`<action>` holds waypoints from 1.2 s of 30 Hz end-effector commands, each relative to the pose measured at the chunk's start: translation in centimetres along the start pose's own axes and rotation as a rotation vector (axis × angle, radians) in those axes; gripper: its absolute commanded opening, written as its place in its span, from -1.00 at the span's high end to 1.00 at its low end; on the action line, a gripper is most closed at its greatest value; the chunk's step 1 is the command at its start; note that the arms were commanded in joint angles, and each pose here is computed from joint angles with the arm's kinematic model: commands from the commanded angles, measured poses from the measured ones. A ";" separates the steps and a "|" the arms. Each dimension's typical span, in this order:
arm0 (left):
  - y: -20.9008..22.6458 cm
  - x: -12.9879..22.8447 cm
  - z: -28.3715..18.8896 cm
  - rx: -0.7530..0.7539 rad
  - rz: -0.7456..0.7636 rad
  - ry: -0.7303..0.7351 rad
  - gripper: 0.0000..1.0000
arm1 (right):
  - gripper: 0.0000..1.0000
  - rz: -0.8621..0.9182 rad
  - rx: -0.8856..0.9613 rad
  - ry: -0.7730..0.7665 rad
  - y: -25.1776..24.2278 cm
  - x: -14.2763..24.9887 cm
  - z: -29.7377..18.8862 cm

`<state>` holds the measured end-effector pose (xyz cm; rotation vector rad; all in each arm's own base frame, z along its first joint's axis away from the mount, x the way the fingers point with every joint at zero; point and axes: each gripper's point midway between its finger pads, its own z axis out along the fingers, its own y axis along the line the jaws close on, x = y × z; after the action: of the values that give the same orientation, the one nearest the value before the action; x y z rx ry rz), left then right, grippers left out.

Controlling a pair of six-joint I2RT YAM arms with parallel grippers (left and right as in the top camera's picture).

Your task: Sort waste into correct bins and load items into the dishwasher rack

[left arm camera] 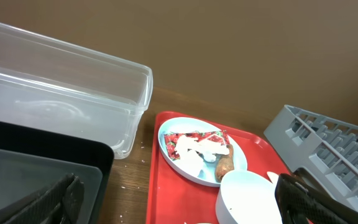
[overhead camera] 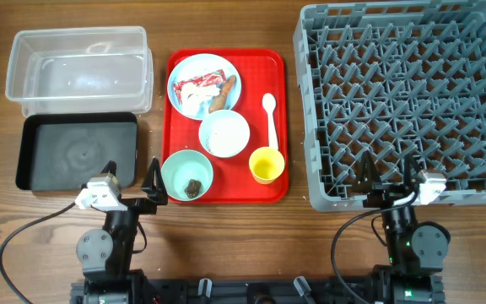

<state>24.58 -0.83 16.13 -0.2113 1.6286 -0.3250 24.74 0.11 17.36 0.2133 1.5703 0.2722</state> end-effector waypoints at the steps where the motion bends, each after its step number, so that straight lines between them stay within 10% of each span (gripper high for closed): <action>1: 0.0 0.2 0.0 0.003 0.020 0.003 -1.00 | -1.00 -0.018 -0.019 0.003 0.3 0.1 0.0; 36: -0.1 0.2 0.0 0.004 0.021 0.001 -1.00 | -0.99 -0.010 -0.014 0.000 0.3 0.0 0.0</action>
<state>24.58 -0.83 16.15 -0.2112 1.6282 -0.3250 24.74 0.11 17.37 0.2135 1.5699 0.2719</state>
